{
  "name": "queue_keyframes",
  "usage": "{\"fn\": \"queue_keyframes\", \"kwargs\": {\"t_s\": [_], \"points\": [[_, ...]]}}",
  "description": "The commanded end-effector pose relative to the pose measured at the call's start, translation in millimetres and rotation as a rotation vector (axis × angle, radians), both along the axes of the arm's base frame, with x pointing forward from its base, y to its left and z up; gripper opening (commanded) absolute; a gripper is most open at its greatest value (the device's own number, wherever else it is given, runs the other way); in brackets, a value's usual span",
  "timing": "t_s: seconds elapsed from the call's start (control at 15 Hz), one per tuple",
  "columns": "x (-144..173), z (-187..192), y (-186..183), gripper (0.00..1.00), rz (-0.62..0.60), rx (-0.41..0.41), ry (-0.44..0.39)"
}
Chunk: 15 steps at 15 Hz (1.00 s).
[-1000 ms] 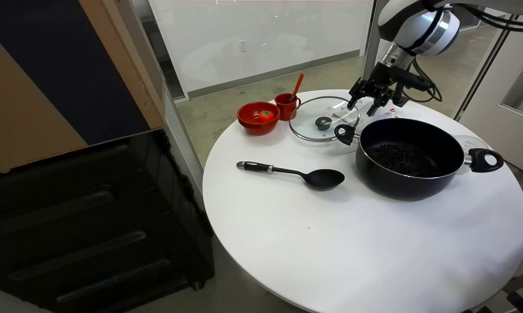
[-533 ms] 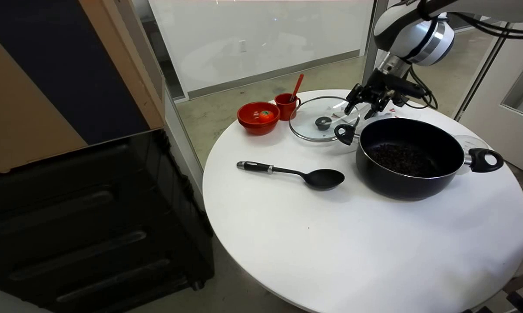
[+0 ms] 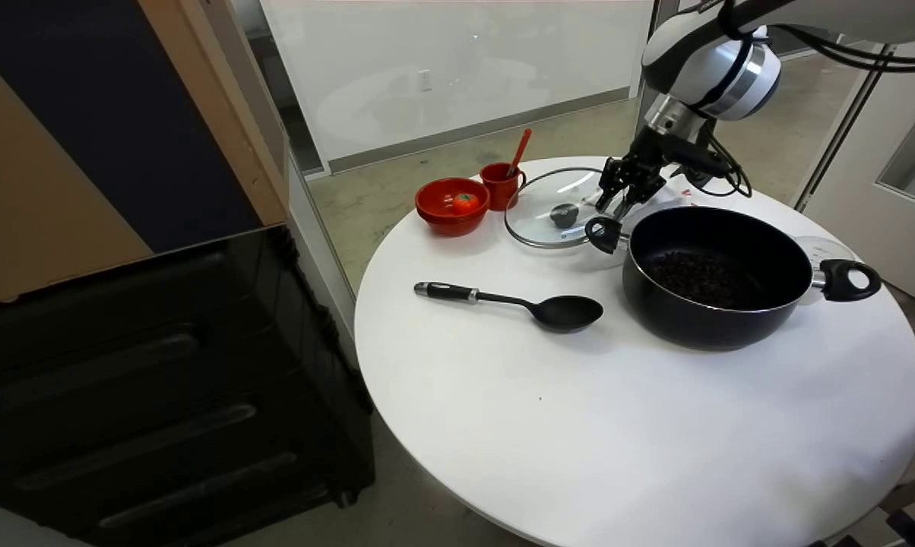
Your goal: Put the spoon on the table then cover the pot with the lid
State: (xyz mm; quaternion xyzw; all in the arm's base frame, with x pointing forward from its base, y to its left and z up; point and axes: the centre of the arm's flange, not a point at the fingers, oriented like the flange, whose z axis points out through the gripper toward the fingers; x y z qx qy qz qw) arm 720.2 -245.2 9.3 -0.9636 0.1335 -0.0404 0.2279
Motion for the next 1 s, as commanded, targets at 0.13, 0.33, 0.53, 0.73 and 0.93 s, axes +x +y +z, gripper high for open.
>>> {"fn": "queue_keyframes", "kwargs": {"t_s": [0.13, 0.33, 0.53, 0.73, 0.93], "points": [[50, -13, -12, 0.06, -0.017, 0.023, -0.049], [52, 7, -7, 0.01, -0.038, 0.040, -0.079], [54, 28, 1, 0.03, -0.036, 0.030, -0.119], [58, 48, 11, 0.03, -0.016, 0.018, -0.155], [63, 63, 26, 0.03, 0.016, -0.022, -0.184]]}}
